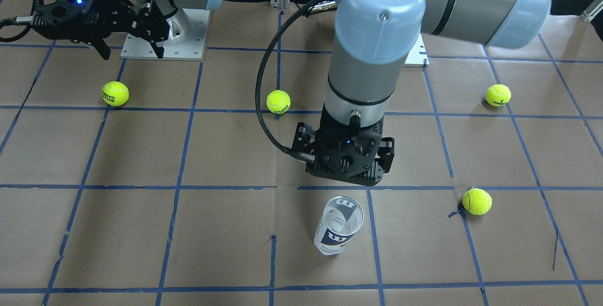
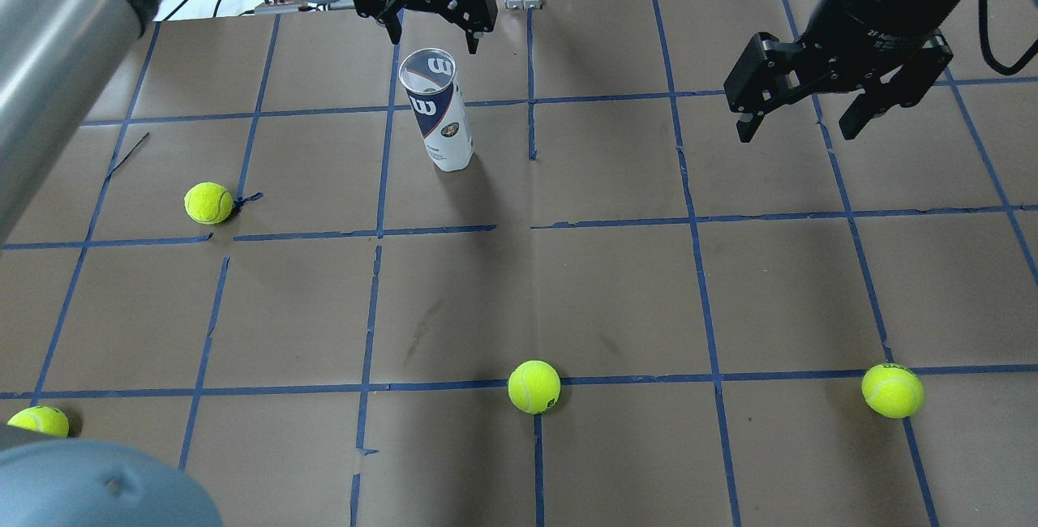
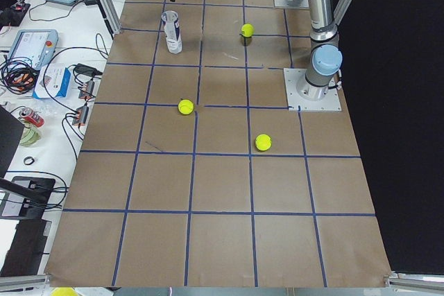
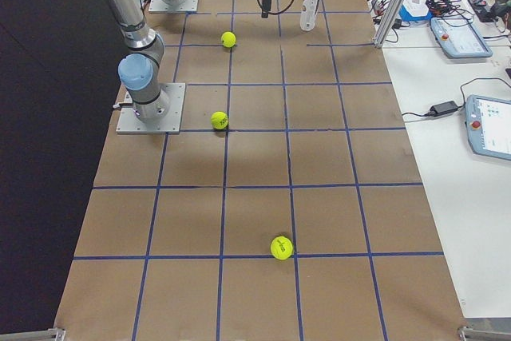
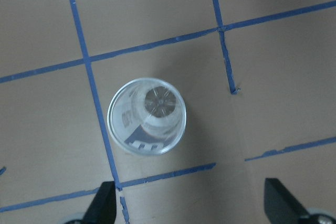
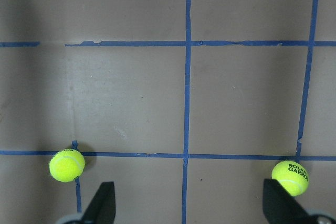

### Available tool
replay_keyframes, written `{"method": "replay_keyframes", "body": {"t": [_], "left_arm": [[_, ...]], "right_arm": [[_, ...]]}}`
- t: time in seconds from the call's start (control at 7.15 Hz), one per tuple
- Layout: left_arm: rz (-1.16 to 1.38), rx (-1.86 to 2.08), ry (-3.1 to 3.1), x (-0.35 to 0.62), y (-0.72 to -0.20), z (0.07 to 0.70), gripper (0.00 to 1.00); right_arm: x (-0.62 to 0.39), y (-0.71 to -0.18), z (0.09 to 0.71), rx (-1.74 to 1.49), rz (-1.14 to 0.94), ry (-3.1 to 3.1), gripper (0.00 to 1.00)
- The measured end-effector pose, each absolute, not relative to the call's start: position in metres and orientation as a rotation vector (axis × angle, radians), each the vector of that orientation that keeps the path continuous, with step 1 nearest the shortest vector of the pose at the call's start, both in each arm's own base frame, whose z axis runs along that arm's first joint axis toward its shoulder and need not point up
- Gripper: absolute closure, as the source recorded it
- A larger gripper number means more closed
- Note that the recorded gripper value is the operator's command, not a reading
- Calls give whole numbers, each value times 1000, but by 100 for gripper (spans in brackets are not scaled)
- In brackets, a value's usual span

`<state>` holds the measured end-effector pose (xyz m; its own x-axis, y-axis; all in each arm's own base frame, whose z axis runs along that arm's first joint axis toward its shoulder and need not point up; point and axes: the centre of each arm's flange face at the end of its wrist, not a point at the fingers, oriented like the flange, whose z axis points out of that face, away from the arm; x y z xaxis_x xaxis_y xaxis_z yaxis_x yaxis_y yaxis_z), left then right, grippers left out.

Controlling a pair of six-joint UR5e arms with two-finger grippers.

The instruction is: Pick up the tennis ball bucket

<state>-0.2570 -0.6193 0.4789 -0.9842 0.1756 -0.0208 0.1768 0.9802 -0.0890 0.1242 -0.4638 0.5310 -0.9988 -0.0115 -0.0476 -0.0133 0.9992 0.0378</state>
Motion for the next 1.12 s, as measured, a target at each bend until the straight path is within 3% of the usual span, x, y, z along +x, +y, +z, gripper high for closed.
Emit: {"method": "replay_keyframes", "body": {"t": [0.28, 0.7, 1.12], "left_arm": [[-124, 109, 3123, -190, -575, 507, 0], [-110, 14, 3122, -145, -507, 490, 0], [-113, -15, 3123, -133, -499, 492, 0]], "right_arm": [[122, -464, 532, -13, 58, 3100, 0], [121, -465, 537, -17, 50, 3117, 0], [120, -465, 536, 0, 51, 3115, 0]]}}
